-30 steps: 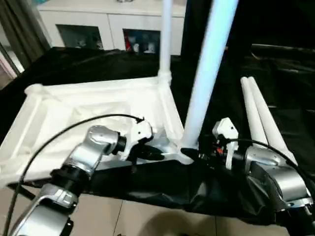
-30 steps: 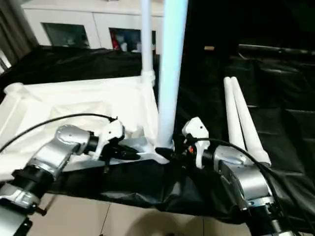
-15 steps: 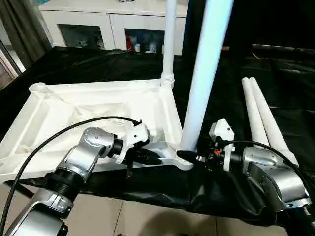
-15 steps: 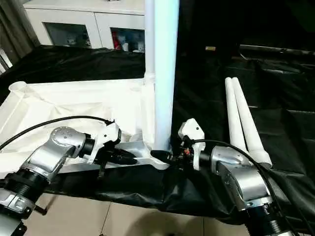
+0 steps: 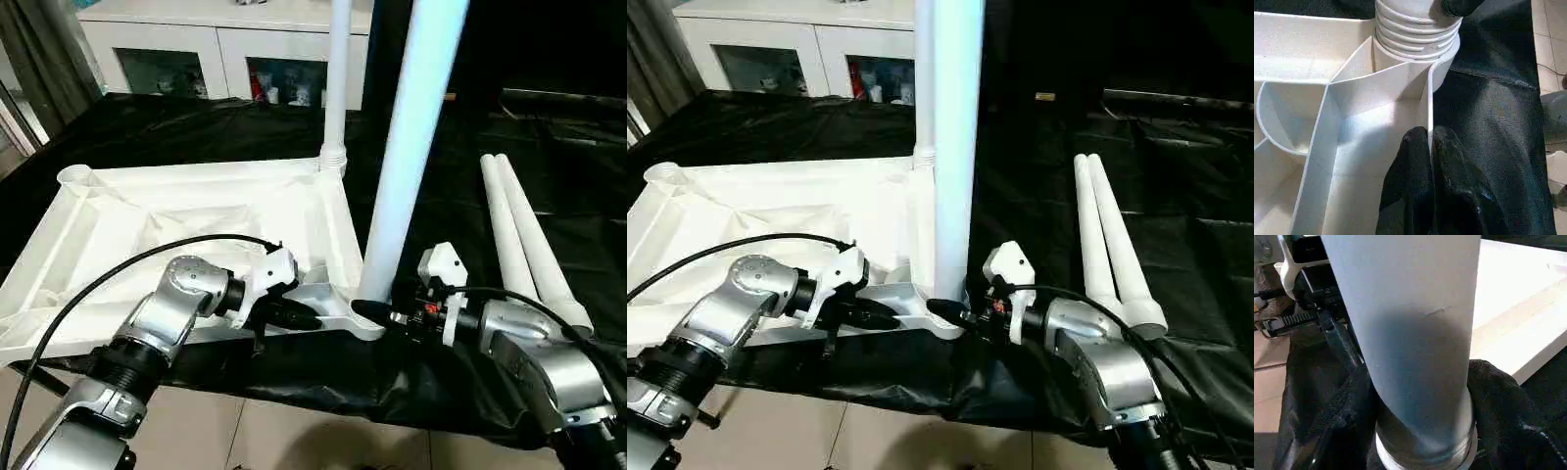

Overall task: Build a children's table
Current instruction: Rotate leg to tighten

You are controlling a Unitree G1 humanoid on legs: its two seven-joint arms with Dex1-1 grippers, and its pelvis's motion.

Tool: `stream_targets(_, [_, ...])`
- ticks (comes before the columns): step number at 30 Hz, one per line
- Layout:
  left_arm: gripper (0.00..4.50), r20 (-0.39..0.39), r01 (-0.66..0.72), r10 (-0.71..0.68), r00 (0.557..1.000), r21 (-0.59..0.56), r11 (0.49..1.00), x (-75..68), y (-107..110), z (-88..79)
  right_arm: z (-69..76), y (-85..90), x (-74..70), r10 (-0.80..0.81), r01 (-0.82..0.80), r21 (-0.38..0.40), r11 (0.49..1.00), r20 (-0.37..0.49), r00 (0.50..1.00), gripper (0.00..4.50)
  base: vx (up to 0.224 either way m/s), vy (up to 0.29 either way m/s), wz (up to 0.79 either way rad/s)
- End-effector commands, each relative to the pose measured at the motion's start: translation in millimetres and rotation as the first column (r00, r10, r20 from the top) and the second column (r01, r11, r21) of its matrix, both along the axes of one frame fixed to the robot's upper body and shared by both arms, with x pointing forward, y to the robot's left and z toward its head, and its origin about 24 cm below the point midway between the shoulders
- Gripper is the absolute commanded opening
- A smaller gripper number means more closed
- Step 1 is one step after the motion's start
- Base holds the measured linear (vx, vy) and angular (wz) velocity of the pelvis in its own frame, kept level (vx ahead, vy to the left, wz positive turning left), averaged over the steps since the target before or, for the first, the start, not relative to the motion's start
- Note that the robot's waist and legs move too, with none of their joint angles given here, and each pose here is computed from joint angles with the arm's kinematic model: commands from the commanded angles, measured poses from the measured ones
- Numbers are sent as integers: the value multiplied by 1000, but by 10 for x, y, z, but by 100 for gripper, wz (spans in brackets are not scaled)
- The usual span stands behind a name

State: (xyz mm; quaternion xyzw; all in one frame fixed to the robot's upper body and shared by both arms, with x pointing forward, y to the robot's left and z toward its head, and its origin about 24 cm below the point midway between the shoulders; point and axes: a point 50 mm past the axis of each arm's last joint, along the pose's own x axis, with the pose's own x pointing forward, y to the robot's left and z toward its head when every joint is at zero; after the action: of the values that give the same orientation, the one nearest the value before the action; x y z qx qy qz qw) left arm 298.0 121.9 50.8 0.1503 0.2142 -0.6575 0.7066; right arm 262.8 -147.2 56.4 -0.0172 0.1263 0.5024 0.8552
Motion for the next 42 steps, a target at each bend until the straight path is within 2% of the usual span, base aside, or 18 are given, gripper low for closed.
stream_targets(1, [0, 58, 19, -15, 998, -67, 998, 48, -110, 140, -112, 36, -37, -10, 9, -9, 1000, -43, 999, 240, 0, 0, 0])
stream_targets(5, [0, 97, -87, 92, 991, -60, 994, 143, -138, 116, -223, -10, 74, -223, 224, 23, 974, -51, 973, 240, 0, 0, 0])
stream_targets(7, [0, 130, -229, 235, 963, -57, 972, 274, -209, 93, -379, 0, 196, -439, 439, -11, 898, -61, 896, 240, 0, 0, 0])
stream_targets(8, [0, 130, -229, 235, 963, -57, 972, 274, -209, 93, -379, 0, 196, -439, 439, -11, 898, -61, 896, 239, 0, 0, 0])
stream_targets(9, [0, 136, -318, 323, 937, -54, 946, 346, -281, 80, -431, 65, 283, -562, 562, -18, 827, -69, 824, 239, 0, 0, 0])
stream_targets(10, [0, 136, -318, 323, 937, -54, 946, 346, -281, 80, -431, 65, 283, -562, 562, -18, 827, -69, 824, 239, 0, 0, 0])
stream_targets(11, [0, 139, -385, 389, 911, -55, 921, 400, -362, 79, -465, 120, 363, -658, 656, -44, 753, -79, 749, 239, 0, 0, 0])
stream_targets(14, [0, 139, -477, 479, 867, -51, 877, 471, -535, 72, -454, 259, 499, -759, 757, -57, 651, -72, 647, 238, 0, 0, 0])
stream_targets(19, [0, 145, -533, 538, 830, -76, 843, 518, -684, 103, -417, 413, 583, -797, 796, -47, 603, -51, 601, 238, 0, 0, 0])
stream_targets(23, [0, 128, -516, 526, 841, -103, 850, 508, -725, 132, -390, 539, 581, -770, 770, -24, 637, -5, 637, 238, 0, 0, 0])
stream_targets(24, [0, 134, -506, 514, 847, -92, 857, 502, -708, 121, -370, 554, 587, -761, 761, -2, 649, -8, 649, 273, 0, 0, 0])
stream_targets(28, [0, 137, -499, 506, 852, -84, 862, 503, -664, 103, -291, 621, 594, -717, 715, 61, 696, 4, 697, 305, 0, 0, 0])
stream_targets(32, [0, 131, -453, 463, 877, -96, 886, 474, -626, 110, -212, 571, 602, -701, 696, 101, 711, 20, 713, 338, 0, 0, 0])
stream_targets(35, [0, 124, -371, 381, 916, -99, 923, 411, -500, 95, -114, 476, 559, -603, 599, 64, 798, 96, 792, 368, 0, 0, 0])
stream_targets(36, [0, 124, -358, 368, 921, -94, 929, 397, -463, 92, -100, 451, 538, -576, 573, 59, 818, 82, 813, 368, 0, 0, 0])
stream_targets(39, [0, 112, -315, 323, 940, -82, 946, 349, -381, 82, -42, 346, 489, -520, 520, 30, 853, 106, 847, 368, 0, 0, 0])
stream_targets(40, [0, 89, -241, 249, 964, -91, 966, 282, -312, 90, 6, 221, 424, -453, 458, -13, 889, 129, 882, 368, 0, 0, 0])
stream_targets(42, [0, 84, -229, 237, 968, -91, 969, 271, -297, 91, 14, 201, 406, -436, 441, -17, 897, 123, 892, 368, 0, 0, 0])
